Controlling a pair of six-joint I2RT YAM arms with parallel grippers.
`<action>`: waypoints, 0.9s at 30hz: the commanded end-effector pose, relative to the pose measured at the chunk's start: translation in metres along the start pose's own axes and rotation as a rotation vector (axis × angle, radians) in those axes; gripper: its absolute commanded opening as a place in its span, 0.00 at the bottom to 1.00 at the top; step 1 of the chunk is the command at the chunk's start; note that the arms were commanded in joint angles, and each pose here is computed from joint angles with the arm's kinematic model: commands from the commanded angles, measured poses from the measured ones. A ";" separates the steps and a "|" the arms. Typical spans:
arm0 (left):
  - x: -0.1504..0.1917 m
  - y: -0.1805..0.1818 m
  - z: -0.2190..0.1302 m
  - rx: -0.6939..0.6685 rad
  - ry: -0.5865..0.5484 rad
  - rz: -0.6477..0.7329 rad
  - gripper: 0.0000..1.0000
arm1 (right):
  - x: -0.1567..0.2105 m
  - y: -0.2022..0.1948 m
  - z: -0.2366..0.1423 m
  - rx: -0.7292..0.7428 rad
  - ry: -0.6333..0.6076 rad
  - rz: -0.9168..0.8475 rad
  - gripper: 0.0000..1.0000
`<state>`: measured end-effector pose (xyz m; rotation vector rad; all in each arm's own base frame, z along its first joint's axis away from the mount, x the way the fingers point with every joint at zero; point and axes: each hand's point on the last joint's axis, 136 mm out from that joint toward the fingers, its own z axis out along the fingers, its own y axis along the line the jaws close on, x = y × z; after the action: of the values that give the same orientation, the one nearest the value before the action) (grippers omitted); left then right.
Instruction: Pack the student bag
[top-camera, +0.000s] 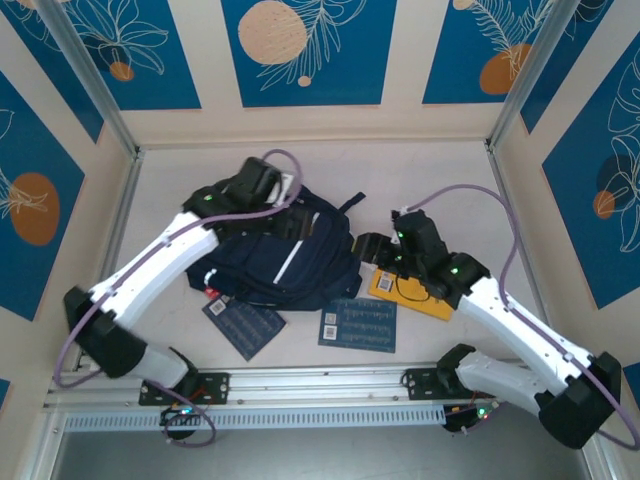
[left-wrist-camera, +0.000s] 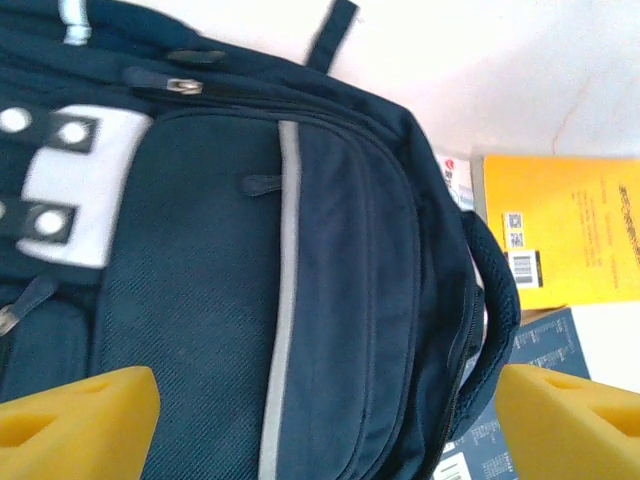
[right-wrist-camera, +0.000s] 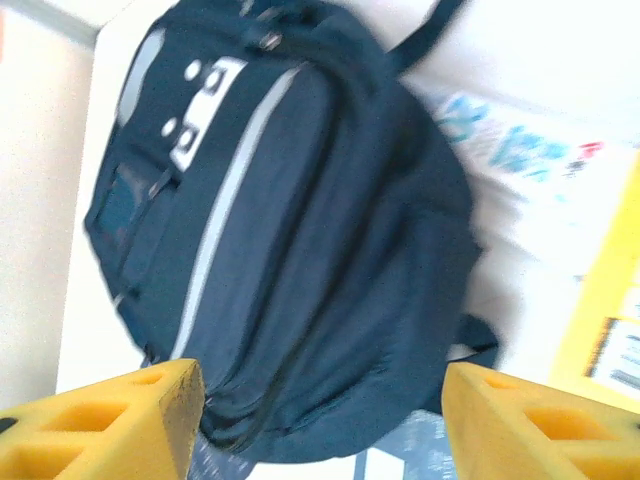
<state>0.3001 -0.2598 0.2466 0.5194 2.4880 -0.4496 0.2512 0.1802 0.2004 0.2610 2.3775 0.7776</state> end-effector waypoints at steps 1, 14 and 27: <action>0.003 -0.018 0.021 -0.054 0.081 0.145 0.89 | -0.001 -0.036 -0.006 0.085 -0.036 0.061 0.63; 0.033 0.017 0.111 -0.224 0.285 0.203 0.92 | 0.008 -0.051 -0.004 0.059 0.001 0.076 0.63; 0.061 0.013 0.158 -0.072 0.394 0.068 0.66 | 0.000 -0.041 0.005 0.011 0.014 0.072 0.59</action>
<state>0.3319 -0.2943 0.0903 0.7439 2.7948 -0.1580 0.2496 0.1411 0.1671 0.3940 2.4111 0.7545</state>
